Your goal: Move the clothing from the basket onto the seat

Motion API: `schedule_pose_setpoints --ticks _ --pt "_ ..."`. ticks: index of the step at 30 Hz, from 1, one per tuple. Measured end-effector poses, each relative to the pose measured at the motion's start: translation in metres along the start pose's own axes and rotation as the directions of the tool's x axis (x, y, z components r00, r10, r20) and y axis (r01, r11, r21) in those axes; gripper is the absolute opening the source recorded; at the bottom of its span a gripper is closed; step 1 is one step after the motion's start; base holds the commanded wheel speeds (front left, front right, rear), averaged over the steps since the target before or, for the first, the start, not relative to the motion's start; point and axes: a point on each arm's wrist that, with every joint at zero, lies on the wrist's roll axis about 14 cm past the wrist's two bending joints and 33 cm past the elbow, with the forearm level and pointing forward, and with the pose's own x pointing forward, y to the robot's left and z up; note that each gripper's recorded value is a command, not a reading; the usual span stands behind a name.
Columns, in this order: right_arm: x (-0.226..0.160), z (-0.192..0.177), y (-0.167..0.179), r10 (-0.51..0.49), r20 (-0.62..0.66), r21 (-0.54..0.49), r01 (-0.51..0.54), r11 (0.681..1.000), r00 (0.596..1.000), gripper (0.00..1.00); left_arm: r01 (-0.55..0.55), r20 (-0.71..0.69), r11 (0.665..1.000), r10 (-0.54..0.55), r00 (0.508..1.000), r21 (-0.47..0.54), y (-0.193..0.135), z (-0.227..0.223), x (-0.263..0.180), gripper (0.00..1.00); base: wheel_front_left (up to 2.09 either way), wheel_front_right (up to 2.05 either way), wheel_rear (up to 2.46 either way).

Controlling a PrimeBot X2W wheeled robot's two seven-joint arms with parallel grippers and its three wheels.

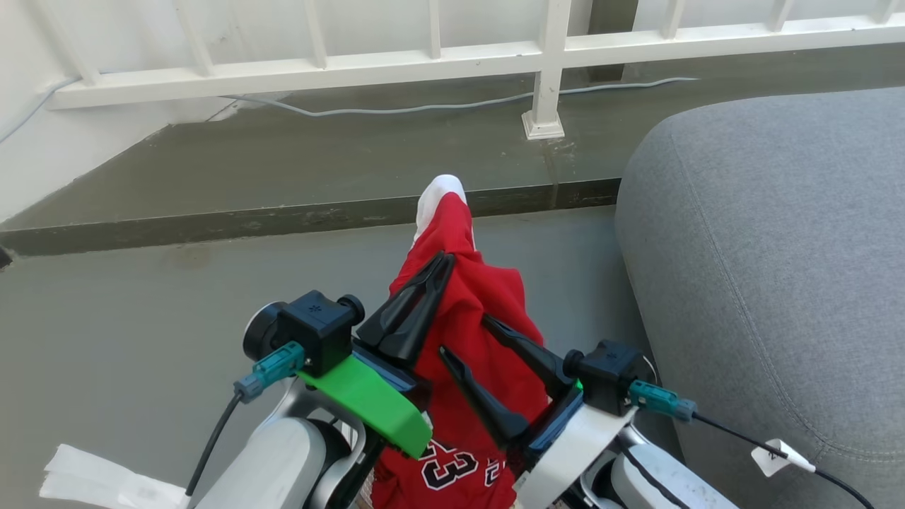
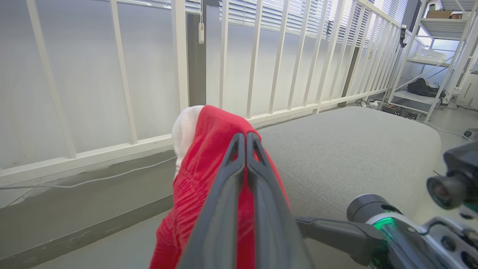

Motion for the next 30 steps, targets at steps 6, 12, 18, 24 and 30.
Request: schedule_pose_setpoints --ticks 6,12,18,24,30 --pt "0.001 -0.014 -0.010 -0.018 -0.049 -0.010 0.018 1.000 0.999 0.46 0.026 0.006 1.000 -0.026 1.000 -0.007 -0.009 0.003 0.001 0.00 0.00 0.00 0.00" --pt "0.004 -0.021 -0.017 -0.031 -0.073 0.005 0.031 1.000 0.997 0.00 0.042 -0.001 0.999 -0.042 0.999 -0.010 -0.015 0.003 0.001 0.00 0.00 0.00 0.00" --pt "0.007 -0.022 -0.021 -0.032 -0.080 0.010 0.033 0.999 0.996 0.00 0.048 -0.005 0.999 -0.048 0.999 -0.011 -0.017 0.004 0.000 0.00 0.00 0.00 0.00" --pt "0.011 -0.020 -0.023 -0.030 -0.075 0.015 0.031 0.999 0.997 0.00 0.071 -0.025 0.997 -0.071 0.997 -0.014 -0.024 0.000 0.000 1.00 0.00 0.00 0.00" --pt "0.016 -0.011 -0.033 -0.050 -0.049 0.021 0.051 0.998 0.998 0.00 0.109 -0.039 0.994 -0.109 0.993 -0.015 -0.034 -0.002 -0.001 1.00 0.00 0.00 0.00"
